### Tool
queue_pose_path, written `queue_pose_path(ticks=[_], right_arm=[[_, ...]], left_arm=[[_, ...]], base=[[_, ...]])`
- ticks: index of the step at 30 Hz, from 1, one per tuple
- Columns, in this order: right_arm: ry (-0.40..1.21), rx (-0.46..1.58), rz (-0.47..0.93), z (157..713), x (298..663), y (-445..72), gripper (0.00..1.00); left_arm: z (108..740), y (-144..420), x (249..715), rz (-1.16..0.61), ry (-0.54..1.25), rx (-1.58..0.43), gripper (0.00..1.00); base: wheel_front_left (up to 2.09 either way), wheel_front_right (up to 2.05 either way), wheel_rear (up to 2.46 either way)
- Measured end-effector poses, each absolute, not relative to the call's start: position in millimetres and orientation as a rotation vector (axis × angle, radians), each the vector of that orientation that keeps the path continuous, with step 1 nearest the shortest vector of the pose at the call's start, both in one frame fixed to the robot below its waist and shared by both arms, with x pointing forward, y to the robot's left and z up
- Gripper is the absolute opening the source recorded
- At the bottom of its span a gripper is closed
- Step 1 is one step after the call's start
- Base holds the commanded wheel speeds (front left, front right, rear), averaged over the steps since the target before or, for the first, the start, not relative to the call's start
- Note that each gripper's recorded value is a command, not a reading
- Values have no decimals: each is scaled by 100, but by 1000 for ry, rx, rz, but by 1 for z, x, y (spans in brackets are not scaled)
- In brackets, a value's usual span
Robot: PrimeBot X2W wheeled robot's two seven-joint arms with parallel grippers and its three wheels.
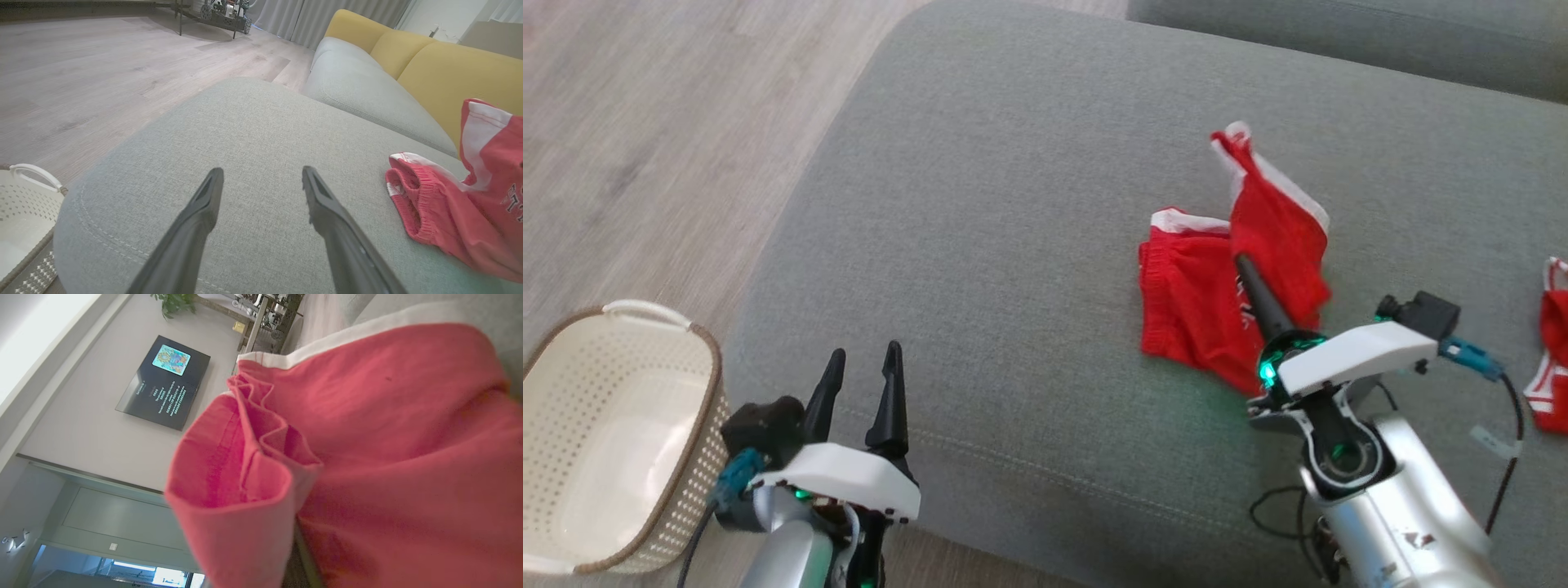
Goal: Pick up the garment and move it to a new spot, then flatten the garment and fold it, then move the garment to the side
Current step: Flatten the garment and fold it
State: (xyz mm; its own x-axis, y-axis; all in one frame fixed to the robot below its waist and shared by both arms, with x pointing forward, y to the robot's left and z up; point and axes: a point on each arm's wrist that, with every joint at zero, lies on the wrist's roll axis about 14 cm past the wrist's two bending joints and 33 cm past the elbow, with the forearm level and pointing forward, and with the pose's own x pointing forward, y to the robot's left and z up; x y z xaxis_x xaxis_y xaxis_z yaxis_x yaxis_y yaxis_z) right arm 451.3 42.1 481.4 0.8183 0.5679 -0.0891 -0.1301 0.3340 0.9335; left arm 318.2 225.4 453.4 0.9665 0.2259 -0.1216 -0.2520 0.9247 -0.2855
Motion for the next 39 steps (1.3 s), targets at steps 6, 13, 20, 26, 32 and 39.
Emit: queue_pose_path(ticks=[6,13,20,26,32,39], right_arm=[[522,1096,480,458,442,56,0],[573,1031,519,447,438,72,100],[583,966,592,448,428,88,100],[647,885,605,427,415,90,100],[737,810,586,401,402,81,100],[552,866,592,448,430,72,100]], left_arm=[[451,230,313,272,95,-310,100],[447,231,310,285,106,-323,100],[445,231,310,293,114,-328,100],[444,230,311,288,118,-328,100],[443,224,316,267,123,-329,100],[445,209,330,207,121,-321,100]], base=[[0,0,0],[0,0,0],[0,0,0],[0,0,0],[0,0,0],[0,0,0]])
